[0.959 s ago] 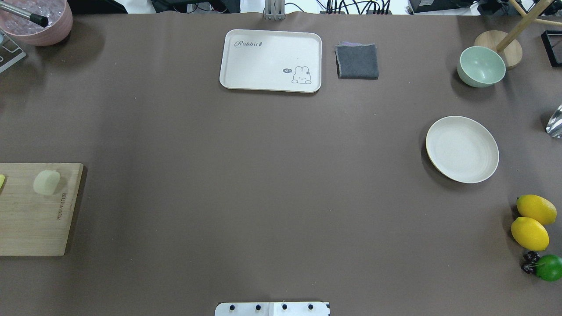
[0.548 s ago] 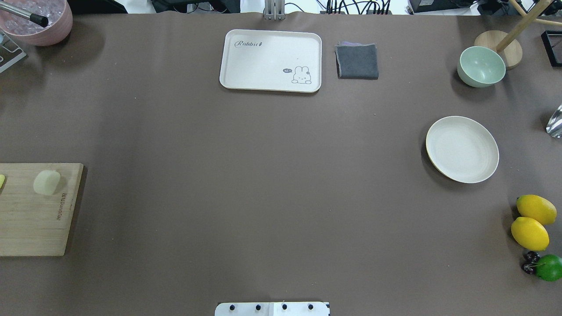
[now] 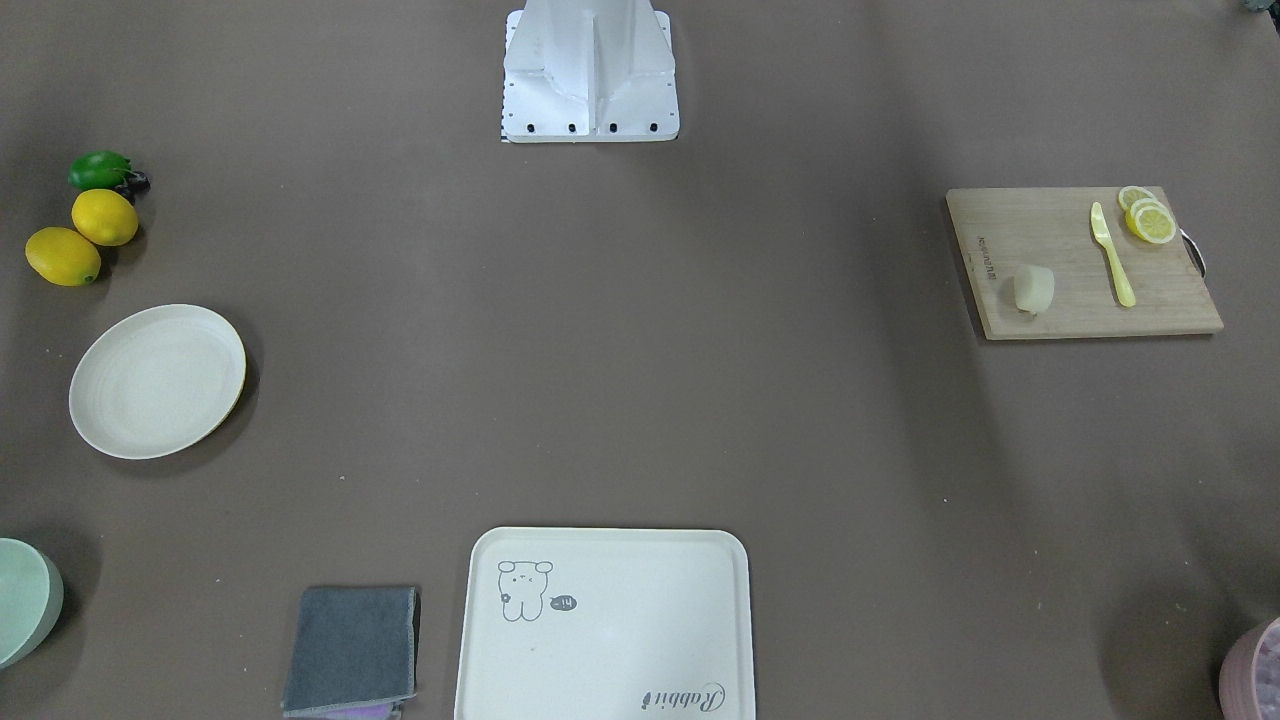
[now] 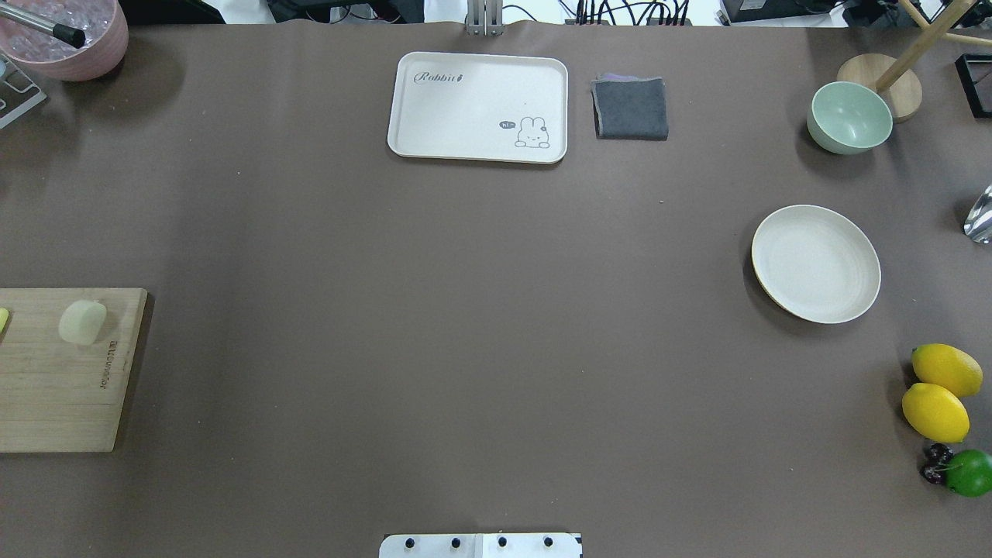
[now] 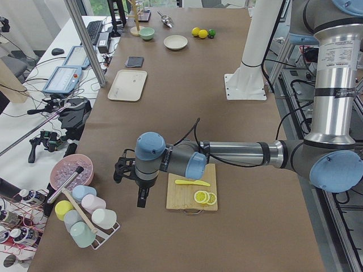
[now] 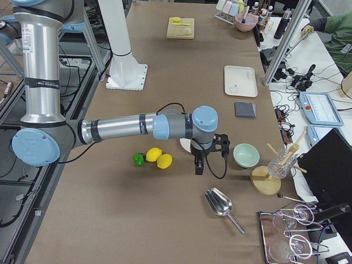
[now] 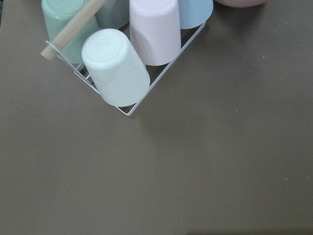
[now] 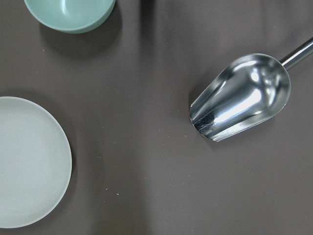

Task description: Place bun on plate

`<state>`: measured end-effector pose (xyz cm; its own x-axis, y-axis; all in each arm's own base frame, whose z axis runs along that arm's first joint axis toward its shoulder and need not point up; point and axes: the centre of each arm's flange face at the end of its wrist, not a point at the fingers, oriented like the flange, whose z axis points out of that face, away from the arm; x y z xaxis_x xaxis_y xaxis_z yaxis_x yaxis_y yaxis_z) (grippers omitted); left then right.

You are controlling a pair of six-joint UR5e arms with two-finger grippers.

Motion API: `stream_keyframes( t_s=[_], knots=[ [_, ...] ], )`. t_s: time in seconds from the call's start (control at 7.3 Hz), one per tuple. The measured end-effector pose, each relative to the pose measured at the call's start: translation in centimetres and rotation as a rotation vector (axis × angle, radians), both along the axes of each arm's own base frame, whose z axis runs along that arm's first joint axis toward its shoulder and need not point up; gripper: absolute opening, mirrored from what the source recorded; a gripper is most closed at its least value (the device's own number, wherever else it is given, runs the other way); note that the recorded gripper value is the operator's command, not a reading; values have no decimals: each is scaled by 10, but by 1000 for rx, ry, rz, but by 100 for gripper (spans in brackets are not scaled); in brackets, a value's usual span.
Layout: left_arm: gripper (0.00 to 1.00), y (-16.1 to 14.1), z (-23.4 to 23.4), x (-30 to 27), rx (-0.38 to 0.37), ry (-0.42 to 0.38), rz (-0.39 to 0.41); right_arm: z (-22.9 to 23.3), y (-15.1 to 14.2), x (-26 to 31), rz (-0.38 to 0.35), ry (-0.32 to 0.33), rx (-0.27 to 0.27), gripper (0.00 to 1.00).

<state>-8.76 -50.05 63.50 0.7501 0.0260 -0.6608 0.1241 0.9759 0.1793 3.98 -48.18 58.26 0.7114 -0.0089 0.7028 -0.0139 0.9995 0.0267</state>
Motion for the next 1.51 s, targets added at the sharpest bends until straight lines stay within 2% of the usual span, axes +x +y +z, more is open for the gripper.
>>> stream_keyframes(
  t_s=[0.68, 1.1, 1.37, 1.51],
  knots=[
    [98, -3, -8, 1, 19, 6, 6, -1, -1, 0, -1, -2, 2, 100],
    [98, -7, -13, 1, 44, 6, 7, -12, -5, -10, -18, -29, 18, 100],
    [98, -3, -12, 2, 81, 6, 7, -36, -24, -41, -50, -41, 51, 100],
    [98, 3, -11, 2, 106, 11, 8, -53, -34, -73, -40, -53, 62, 100]
  ],
)
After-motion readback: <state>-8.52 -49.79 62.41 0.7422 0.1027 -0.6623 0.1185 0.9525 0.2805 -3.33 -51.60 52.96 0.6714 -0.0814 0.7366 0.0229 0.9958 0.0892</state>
